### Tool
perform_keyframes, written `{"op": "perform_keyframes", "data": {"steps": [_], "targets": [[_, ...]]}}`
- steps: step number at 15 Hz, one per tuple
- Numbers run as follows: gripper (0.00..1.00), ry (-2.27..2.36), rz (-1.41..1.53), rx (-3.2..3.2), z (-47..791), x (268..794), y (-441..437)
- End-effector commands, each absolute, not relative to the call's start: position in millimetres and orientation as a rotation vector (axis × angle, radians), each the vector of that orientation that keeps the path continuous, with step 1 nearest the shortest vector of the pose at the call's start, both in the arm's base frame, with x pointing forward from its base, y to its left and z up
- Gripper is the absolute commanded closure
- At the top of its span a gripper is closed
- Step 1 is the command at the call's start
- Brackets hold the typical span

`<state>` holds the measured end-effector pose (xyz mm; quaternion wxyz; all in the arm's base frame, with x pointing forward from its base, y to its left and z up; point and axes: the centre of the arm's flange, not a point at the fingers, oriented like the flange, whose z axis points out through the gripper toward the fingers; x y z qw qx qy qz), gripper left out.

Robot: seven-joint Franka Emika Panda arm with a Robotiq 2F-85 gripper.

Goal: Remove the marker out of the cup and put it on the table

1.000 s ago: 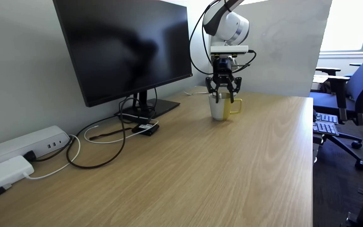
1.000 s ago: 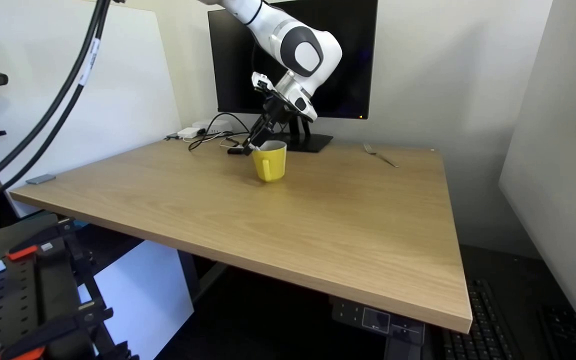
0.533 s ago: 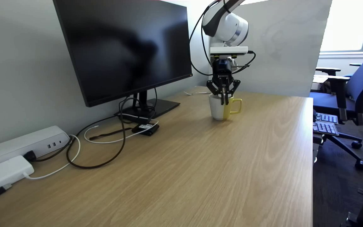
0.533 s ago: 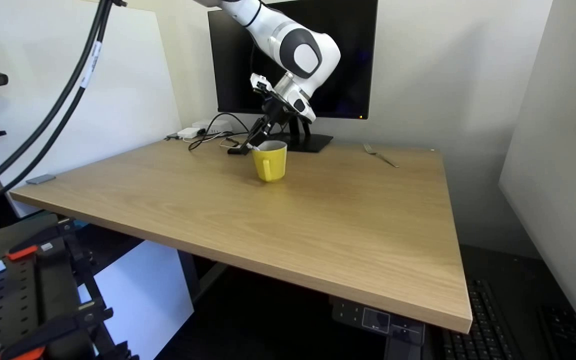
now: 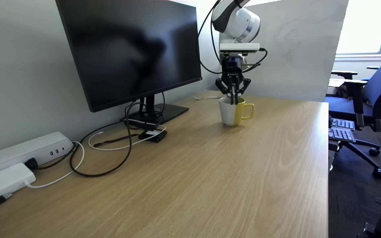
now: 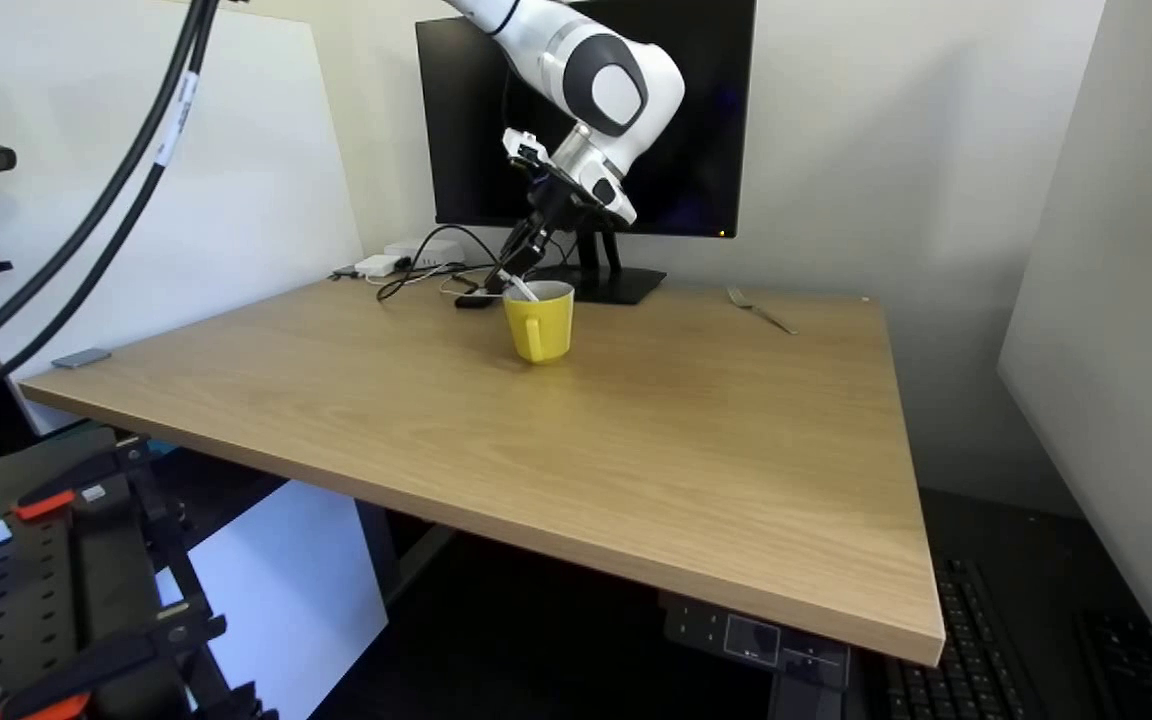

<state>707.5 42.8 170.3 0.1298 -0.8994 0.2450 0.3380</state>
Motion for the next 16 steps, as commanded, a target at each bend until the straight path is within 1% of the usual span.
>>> {"op": "perform_keyframes", "data": {"steps": [1,10,14,16], "targets": [[0.97,0.670,0.979,-2.629,210,712,41],[0.97,0.601,0.911,-2.670,299,699,49],[0.97,0.527,0.787,-2.790,335,680,74],[0.97,0.412,0.709,-2.899,351,663,93]]}}
